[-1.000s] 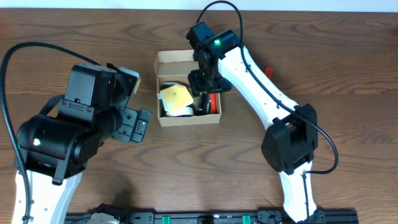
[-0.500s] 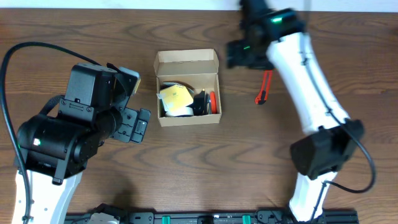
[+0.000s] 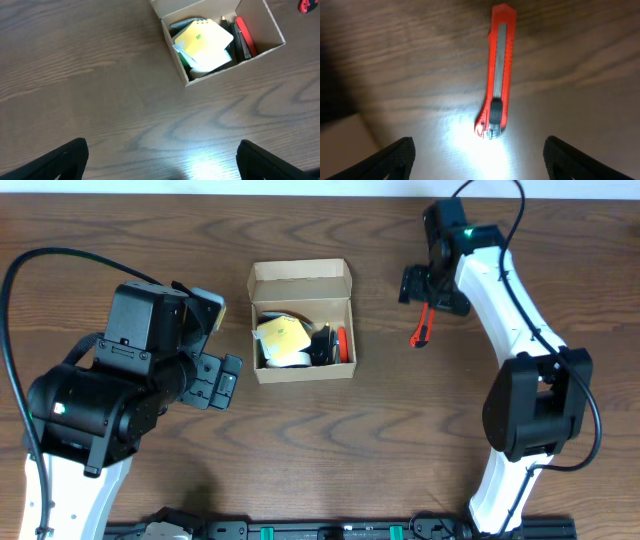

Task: Pack container
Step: 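Release the correction tape and lift the right gripper out, then grasp the red box cutter with the right gripper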

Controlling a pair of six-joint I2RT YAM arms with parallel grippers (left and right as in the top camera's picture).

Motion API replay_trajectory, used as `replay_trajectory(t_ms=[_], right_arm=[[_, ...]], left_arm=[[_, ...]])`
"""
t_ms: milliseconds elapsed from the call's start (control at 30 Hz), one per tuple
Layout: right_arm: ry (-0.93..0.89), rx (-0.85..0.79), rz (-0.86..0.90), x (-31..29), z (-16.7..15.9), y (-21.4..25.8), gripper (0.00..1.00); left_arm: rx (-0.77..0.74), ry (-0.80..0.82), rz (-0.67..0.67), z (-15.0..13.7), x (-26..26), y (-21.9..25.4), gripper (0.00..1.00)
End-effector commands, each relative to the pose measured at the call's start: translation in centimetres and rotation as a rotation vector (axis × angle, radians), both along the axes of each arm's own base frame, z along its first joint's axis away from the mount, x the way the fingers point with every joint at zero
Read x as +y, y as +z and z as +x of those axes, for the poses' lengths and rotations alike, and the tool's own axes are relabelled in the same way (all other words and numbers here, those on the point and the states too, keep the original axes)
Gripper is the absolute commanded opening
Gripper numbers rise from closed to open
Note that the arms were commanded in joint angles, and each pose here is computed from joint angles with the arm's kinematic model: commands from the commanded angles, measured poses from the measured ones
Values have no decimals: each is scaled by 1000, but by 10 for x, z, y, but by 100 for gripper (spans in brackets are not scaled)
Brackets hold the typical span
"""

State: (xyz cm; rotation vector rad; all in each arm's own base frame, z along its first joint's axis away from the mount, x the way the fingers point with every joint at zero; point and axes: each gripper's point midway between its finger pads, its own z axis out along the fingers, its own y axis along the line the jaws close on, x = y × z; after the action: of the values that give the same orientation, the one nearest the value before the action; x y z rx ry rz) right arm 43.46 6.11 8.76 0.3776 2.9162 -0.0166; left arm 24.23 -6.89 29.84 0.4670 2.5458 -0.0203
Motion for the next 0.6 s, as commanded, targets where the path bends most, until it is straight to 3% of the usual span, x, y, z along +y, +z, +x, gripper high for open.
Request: replay_trajectory(t_ms=[0, 567], right_arm=[[-36, 12, -45, -12, -4, -21, 83], [1, 22, -60, -22, 2, -78, 83]], left_arm=[[1, 8, 4, 1, 1, 0, 95], [1, 8, 4, 1, 1, 0, 95]])
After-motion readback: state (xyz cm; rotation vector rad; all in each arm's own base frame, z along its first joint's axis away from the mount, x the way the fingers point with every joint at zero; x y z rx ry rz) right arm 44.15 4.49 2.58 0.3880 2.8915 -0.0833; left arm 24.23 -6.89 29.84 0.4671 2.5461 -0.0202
